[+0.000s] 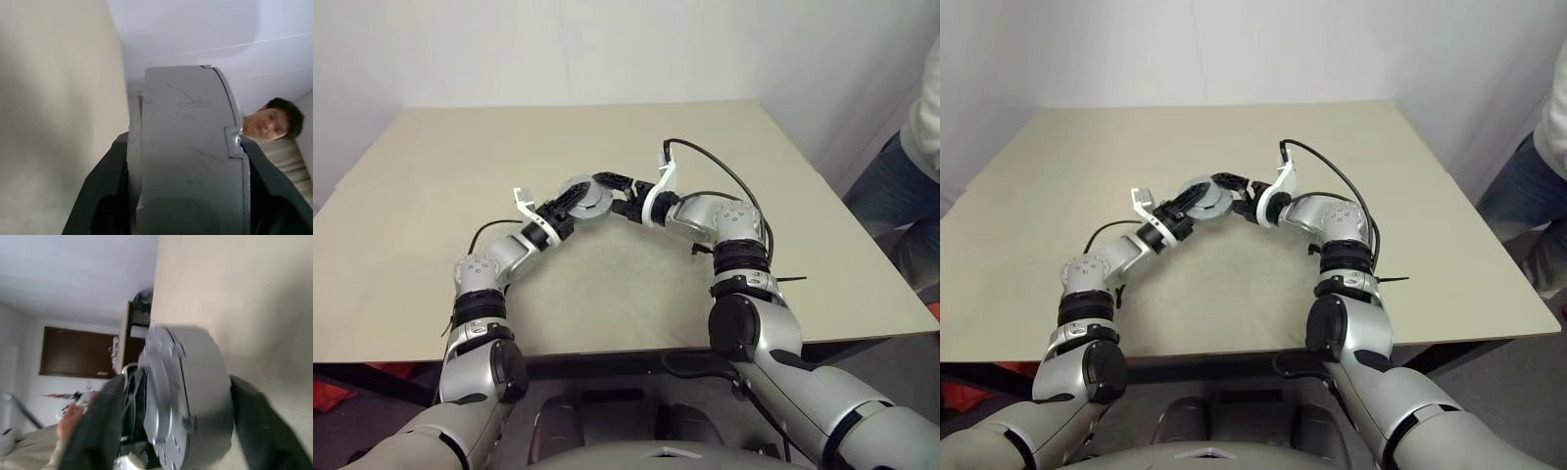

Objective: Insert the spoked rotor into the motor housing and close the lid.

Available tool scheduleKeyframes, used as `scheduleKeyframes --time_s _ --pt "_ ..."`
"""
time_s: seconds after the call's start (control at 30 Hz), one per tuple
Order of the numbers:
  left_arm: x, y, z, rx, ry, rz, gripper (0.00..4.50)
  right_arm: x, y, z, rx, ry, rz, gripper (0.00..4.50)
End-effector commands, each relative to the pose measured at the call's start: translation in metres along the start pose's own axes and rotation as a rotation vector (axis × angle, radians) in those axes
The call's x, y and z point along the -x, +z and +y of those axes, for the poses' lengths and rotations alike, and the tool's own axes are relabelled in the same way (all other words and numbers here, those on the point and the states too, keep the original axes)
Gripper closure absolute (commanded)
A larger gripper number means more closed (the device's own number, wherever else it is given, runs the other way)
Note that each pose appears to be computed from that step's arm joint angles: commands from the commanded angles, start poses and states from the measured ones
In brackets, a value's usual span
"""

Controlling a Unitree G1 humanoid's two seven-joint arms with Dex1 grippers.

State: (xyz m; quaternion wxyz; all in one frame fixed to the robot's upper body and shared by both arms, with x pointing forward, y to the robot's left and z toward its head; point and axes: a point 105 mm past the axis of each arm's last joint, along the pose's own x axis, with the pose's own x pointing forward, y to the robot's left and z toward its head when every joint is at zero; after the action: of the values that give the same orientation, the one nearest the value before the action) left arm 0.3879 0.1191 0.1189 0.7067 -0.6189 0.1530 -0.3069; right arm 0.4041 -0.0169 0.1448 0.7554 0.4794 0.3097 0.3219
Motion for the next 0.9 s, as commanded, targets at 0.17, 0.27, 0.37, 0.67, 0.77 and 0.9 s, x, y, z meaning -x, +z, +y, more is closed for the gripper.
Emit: scheduleKeyframes --time_s 0.17,0.27,0.37,0.67,0.77,0.9 --pt "0.002 0.025 -0.009 -0.129 0.006 -0.115 2.16 0.001 0.015 -0.002 0.085 -0.048 -0.086 0.06" --pt "0.02 0.064 -0.005 -0.242 0.091 -0.3 2.16 0.004 0.02 -0.014 0.1 -0.099 -0.12 0.06" --pt "0.048 0.102 -0.007 -0.282 0.143 -0.486 2.16 0.009 0.024 -0.02 0.095 -0.106 -0.13 0.06" --pt "0.129 0.161 0.025 -0.292 0.473 -0.834 2.16 0.02 0.033 -0.02 0.068 -0.088 -0.155 0.06" --pt "0.127 0.157 0.035 -0.286 0.529 -0.813 2.16 0.019 0.033 -0.017 0.068 -0.076 -0.158 0.06" --pt "0.126 0.157 0.039 -0.263 0.547 -0.808 2.16 0.016 0.03 -0.018 0.065 -0.076 -0.152 0.06"
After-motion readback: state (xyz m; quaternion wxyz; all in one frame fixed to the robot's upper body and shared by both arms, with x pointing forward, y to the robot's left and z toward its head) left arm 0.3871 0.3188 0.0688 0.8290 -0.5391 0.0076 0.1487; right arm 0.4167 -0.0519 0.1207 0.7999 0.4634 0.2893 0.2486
